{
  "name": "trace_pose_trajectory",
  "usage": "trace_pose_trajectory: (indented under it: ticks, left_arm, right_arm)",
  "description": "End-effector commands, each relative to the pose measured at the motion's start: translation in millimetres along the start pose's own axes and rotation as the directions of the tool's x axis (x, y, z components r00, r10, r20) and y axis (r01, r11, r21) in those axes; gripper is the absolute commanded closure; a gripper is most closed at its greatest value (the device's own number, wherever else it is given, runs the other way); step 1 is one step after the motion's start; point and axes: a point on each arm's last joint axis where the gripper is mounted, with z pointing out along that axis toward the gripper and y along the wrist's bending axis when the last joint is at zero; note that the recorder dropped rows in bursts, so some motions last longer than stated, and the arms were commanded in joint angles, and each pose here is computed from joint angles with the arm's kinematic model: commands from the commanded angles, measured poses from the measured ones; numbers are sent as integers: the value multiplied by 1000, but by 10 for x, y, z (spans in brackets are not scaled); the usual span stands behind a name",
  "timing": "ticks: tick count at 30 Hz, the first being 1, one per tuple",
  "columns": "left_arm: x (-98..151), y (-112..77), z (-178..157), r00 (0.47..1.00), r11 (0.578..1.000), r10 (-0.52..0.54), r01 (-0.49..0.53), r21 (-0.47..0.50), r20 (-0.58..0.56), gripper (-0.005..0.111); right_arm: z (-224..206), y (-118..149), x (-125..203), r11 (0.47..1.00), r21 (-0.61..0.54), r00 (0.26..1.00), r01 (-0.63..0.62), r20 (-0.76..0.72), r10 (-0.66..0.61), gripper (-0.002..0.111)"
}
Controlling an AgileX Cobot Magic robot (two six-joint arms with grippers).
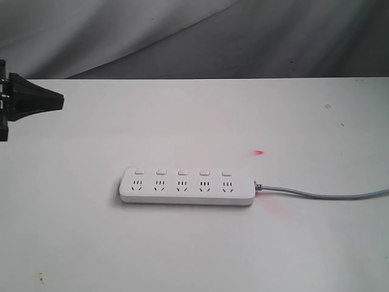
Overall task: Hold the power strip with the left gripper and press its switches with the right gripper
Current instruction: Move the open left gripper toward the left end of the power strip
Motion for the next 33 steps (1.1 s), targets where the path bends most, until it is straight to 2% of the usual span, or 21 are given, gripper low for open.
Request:
trace_pose_trajectory:
  ticks: [1, 8, 15, 17, 21, 22, 27, 33]
  left_arm:
    - [179, 18, 230, 999, 996, -49, 50, 76, -11, 106]
    - [412, 68, 353, 993, 987, -117, 120, 110, -29, 106]
    - [520, 53, 386, 991, 982, -114, 123, 145, -74, 103]
    - [525, 50, 386, 991, 981, -110, 121, 148, -79, 90]
    - [520, 37, 434, 990, 979, -118, 129, 159, -77, 49]
    - [530, 29, 453, 988, 976, -130, 143, 166, -85, 43]
    - [555, 17, 505, 990, 974, -115, 129, 184, -87, 39]
    - [771, 36, 615, 979, 958, -173, 192, 212, -106, 32]
  right_arm:
    - [-1, -8, 6, 1000, 12, 1000, 16, 5, -16, 108]
    - [-1, -8, 6, 1000, 12, 1000, 16, 5, -16, 108]
    - [-1, -8, 6, 1000, 12, 1000, 14, 5, -14, 108]
    - [-1, -8, 6, 1000, 12, 1000, 14, 5, -14, 108]
    - [-1, -8, 6, 1000, 12, 1000, 14, 5, -14, 108]
    - [-1, -8, 6, 1000, 12, 1000, 16, 5, -16, 108]
    - [-1, -8, 6, 1000, 12, 1000, 16, 5, -16, 108]
    - [-1, -8, 6, 1000, 12, 1000, 16, 5, -16, 108]
